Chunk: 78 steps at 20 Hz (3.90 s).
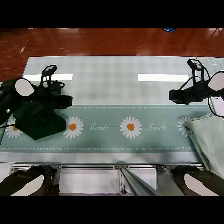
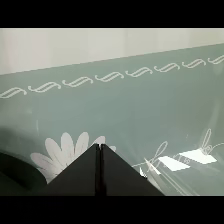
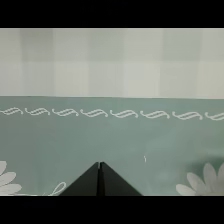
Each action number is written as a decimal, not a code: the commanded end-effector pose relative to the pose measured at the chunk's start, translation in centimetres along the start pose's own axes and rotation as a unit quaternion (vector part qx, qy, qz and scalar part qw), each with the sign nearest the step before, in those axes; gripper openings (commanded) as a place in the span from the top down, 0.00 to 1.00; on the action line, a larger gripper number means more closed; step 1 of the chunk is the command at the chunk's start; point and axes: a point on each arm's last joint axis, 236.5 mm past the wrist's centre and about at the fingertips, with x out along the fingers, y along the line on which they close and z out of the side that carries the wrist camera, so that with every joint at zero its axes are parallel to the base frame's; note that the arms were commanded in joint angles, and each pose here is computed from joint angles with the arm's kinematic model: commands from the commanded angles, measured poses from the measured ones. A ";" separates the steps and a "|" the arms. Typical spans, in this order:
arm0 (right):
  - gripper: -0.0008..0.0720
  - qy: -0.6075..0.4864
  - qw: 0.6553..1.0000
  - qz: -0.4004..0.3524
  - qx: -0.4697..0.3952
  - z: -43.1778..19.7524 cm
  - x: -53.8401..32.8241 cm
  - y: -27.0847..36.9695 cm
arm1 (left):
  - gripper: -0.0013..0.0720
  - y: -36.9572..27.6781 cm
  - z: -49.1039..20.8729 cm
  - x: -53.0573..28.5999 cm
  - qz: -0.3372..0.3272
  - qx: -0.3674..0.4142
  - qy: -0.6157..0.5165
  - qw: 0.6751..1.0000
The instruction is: Fold the shirts.
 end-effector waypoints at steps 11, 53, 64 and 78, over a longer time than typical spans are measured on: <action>0.96 0.001 1.000 0.000 0.000 0.0 0.0 0.0 | 0.95 0.0 0.0 0.0 0.000 0.000 0.000 1.000; 0.42 -0.158 0.985 0.069 0.004 0.9 -11.7 4.1 | 0.96 -1.2 15.3 -27.1 -0.151 -0.021 -0.367 0.917; 0.42 -0.307 0.948 0.082 -0.023 -1.4 -22.0 5.1 | 0.96 -19.4 13.0 -51.1 -0.247 0.151 -0.571 0.768; 0.42 -0.265 0.961 0.076 -0.020 -3.1 -20.8 4.8 | 0.96 -20.4 7.6 -18.3 -0.290 0.089 -0.229 0.925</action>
